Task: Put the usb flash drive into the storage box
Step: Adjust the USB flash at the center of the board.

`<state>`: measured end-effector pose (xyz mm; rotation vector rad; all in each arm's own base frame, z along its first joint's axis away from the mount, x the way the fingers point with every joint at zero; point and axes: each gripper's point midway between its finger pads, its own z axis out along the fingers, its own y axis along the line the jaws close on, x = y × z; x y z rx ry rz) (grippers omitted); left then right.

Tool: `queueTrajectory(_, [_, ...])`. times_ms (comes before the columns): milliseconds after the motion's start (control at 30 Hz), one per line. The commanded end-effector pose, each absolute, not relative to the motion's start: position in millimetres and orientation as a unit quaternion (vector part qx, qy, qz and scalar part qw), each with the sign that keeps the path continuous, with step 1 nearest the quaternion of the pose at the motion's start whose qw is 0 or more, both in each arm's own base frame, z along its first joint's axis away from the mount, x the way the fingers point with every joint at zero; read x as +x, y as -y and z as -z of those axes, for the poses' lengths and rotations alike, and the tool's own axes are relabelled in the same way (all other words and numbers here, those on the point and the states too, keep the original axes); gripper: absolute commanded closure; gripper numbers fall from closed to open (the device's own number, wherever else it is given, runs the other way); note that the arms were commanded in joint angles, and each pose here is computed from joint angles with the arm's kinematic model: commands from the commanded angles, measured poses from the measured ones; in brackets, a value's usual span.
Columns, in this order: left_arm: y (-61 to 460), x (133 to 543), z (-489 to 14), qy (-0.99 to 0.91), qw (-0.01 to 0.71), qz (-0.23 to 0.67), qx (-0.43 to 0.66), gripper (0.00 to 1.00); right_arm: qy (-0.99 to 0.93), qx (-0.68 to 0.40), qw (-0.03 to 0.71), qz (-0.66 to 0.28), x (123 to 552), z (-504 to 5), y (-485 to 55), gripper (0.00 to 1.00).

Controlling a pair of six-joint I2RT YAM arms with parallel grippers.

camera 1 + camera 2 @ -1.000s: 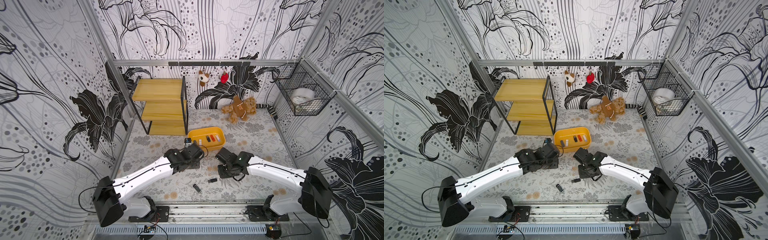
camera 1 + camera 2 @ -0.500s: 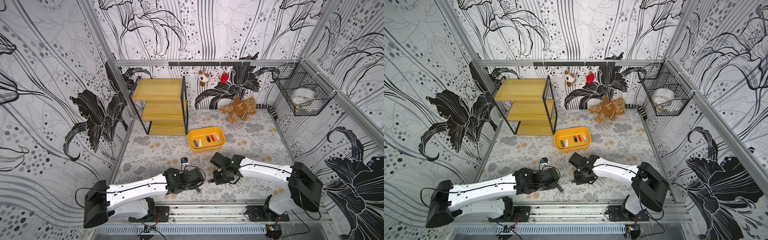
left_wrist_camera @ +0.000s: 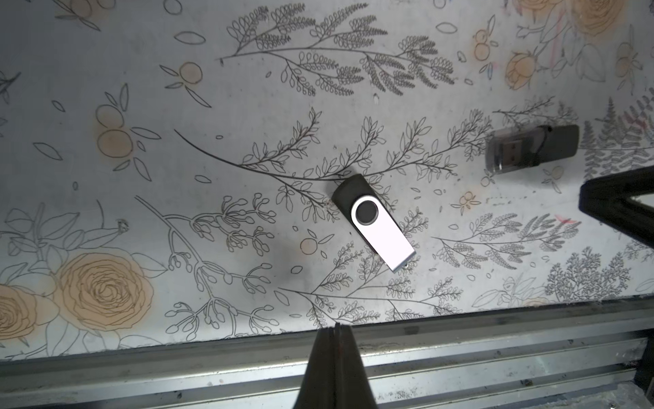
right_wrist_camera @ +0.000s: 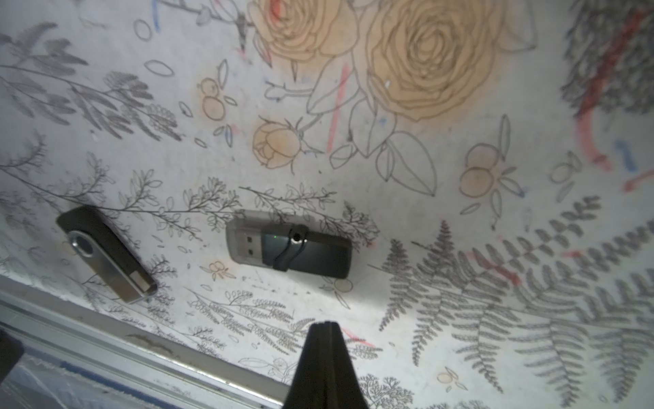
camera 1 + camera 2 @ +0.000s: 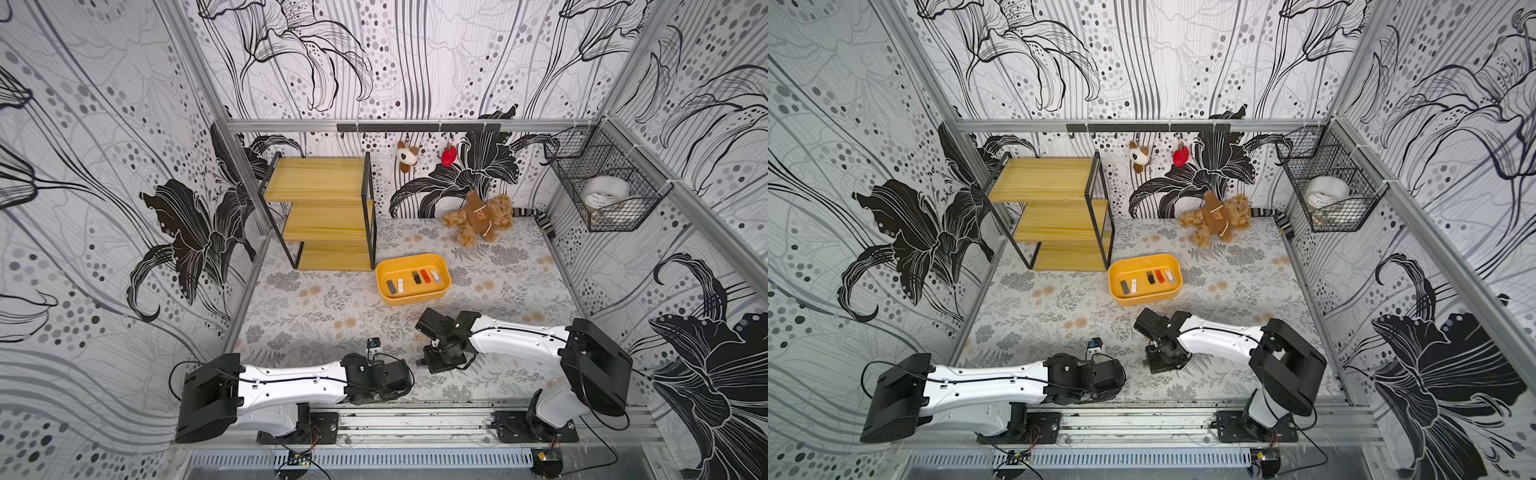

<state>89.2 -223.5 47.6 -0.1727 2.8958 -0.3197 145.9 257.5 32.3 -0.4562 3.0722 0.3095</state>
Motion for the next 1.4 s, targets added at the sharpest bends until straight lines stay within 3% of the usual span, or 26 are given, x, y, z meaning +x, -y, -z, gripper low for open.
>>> queueTrajectory(0, [231.4, 88.7, -51.0, -0.982, 0.111, 0.133, -0.073, 1.00, -0.982, -0.163, 0.004, -0.095, 147.9, -30.4, -264.5, 1.00])
queueTrajectory(633, [241.3, 81.0, -27.6, -0.986, 0.089, 0.126, -0.057, 1.00, -0.986, -0.158, 0.017, -0.051, 178.8, -21.9, -264.3, 1.00])
queueTrajectory(833, [235.9, 84.6, -29.5, -0.986, 0.101, 0.115, -0.061, 1.00, -0.986, -0.158, 0.030, -0.055, 184.8, -33.7, -266.8, 1.00])
queueTrajectory(933, [237.2, 85.7, -30.4, -0.985, 0.103, 0.121, -0.062, 0.92, -0.986, -0.151, 0.041, -0.058, 187.3, -42.9, -266.2, 1.00])
queueTrajectory(1367, [249.0, 97.8, -15.8, -0.991, 0.102, 0.083, -0.037, 0.92, -0.988, -0.126, 0.072, -0.052, 187.8, -69.5, -243.4, 1.00])
